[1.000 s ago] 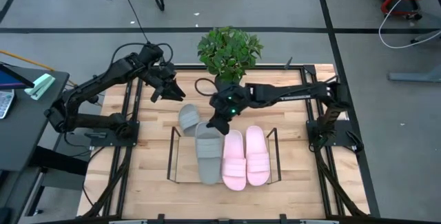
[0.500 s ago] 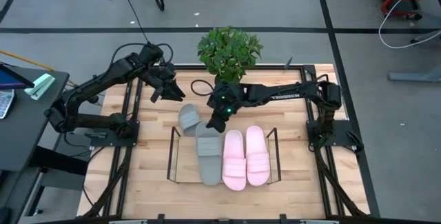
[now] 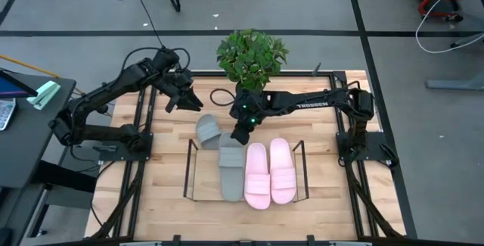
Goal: Pick and place slides into the shelf
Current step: Put the right gray slipper on the shelf
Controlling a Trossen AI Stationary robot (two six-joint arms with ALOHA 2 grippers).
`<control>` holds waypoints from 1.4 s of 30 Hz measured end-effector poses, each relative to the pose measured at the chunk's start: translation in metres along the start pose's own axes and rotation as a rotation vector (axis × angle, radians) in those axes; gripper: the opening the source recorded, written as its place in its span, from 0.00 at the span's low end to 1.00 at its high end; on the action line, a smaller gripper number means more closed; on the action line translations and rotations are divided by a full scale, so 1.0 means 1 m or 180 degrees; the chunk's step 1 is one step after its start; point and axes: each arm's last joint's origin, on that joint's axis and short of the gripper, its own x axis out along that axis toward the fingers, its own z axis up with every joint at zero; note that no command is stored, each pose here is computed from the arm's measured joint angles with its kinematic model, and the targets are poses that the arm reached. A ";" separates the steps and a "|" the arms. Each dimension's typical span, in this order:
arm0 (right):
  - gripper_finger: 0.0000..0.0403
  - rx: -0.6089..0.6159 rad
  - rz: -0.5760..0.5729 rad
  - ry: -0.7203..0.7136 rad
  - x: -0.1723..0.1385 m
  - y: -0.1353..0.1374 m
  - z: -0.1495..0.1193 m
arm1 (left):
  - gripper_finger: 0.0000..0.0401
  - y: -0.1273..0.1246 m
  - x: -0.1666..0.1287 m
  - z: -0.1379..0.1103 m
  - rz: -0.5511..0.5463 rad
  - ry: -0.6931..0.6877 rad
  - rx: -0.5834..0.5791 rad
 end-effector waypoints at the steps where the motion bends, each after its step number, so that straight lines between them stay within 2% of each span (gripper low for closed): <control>1: 0.05 -0.0008 -0.0004 0.0002 0.000 0.000 0.000 | 0.37 0.000 0.000 0.000 0.0000 0.0000 -0.0001; 7: 0.05 -0.0021 -0.0059 -0.0015 0.000 -0.001 0.000 | 0.38 0.000 0.000 0.000 0.0019 0.0002 -0.0002; 19: 0.05 -0.0027 -0.0281 -0.0096 0.000 -0.003 0.000 | 0.35 0.000 0.000 0.000 0.0024 0.0002 -0.0002; 29: 0.05 0.0012 -0.0247 -0.0121 0.001 0.000 0.000 | 0.38 0.000 0.000 0.000 0.0029 0.0002 0.0001; 37: 0.05 0.0097 -0.0293 -0.0036 0.009 -0.006 -0.012 | 0.37 0.000 0.000 0.000 0.0050 0.0005 0.0003; 42: 0.05 0.0010 -0.0414 -0.0050 0.011 -0.008 -0.016 | 0.35 0.000 0.000 0.000 0.0049 0.0006 0.0003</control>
